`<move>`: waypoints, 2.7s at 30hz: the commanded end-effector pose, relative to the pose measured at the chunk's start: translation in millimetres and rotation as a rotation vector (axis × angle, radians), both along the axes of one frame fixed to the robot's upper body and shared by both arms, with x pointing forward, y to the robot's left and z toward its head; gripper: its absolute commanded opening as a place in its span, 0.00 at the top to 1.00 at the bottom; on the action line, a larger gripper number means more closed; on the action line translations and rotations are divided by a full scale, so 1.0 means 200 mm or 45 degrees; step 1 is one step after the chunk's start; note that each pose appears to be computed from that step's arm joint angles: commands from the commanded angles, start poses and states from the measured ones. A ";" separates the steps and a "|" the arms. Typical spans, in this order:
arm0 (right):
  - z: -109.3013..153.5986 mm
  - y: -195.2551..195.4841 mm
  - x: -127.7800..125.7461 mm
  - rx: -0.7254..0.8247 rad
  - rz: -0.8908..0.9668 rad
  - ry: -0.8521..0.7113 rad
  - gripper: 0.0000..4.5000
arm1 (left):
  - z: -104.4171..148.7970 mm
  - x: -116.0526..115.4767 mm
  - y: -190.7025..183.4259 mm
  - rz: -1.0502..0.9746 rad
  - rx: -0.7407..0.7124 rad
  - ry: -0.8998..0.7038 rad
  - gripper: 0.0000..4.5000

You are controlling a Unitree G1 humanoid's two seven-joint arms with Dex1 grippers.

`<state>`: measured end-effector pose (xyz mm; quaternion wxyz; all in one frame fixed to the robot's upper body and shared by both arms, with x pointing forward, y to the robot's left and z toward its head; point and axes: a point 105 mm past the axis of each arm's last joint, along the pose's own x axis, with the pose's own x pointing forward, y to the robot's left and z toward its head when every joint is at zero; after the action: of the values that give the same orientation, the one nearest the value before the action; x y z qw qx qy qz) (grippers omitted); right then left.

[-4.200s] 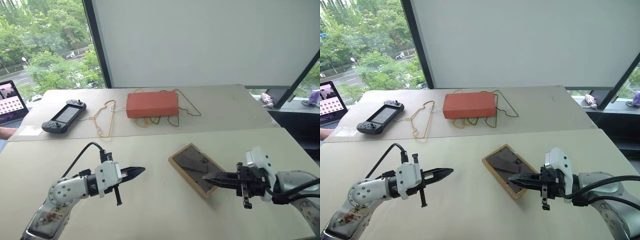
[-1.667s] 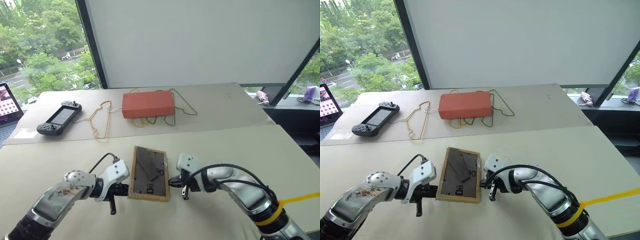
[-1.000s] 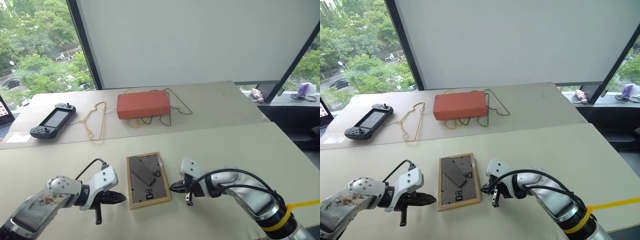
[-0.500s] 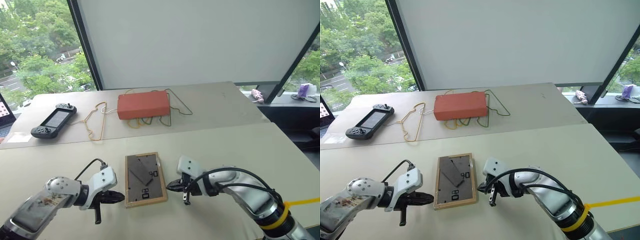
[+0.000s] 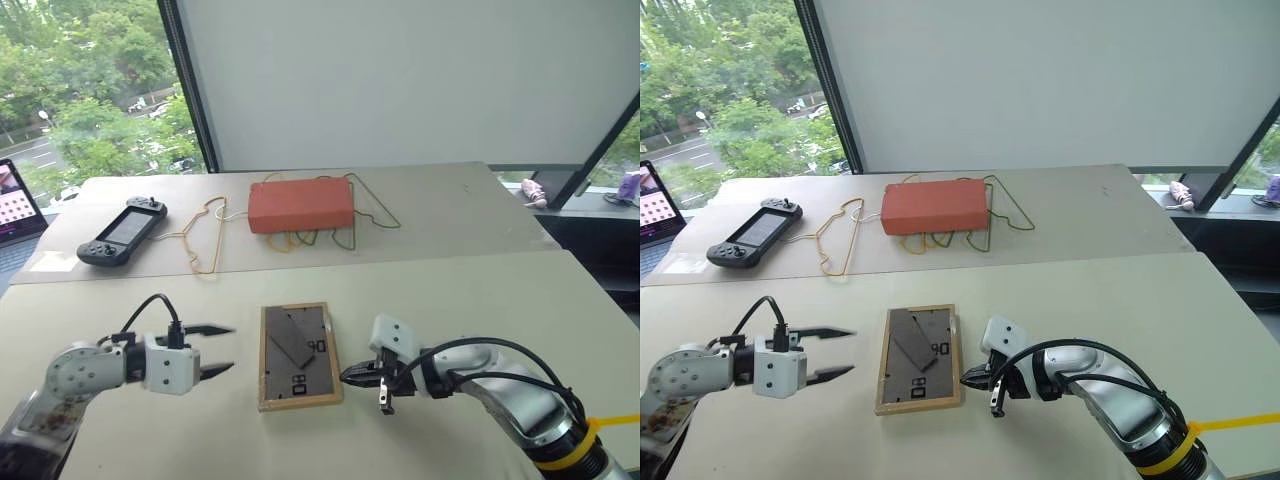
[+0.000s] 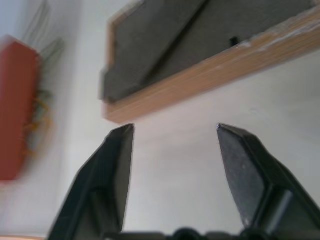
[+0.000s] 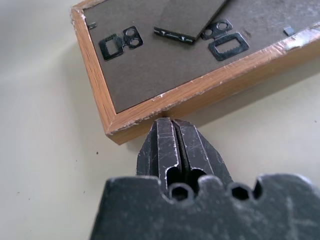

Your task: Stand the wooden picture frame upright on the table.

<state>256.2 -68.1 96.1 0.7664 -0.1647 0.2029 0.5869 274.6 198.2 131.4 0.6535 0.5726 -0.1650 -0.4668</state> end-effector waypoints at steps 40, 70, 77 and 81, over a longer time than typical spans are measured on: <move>0.01 0.08 0.10 -0.054 -0.084 0.053 1.00 | -0.13 -0.12 -0.19 -0.269 -0.162 -0.026 0.75; 0.43 0.19 0.34 0.306 -0.146 0.038 1.00 | 0.13 -0.23 -0.32 -0.494 -0.233 -0.571 0.76; 0.31 0.33 0.24 0.157 0.121 0.056 1.00 | 0.10 -0.23 -0.33 -0.507 -0.207 -0.589 0.76; 0.27 0.35 0.16 0.098 0.256 0.071 1.00 | 0.11 -0.20 -0.33 -0.490 -0.205 -0.608 0.76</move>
<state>304.4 -6.3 151.8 0.7385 -0.1201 0.1833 0.6376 229.4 135.3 123.5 0.5321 0.5798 -0.4005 -0.4694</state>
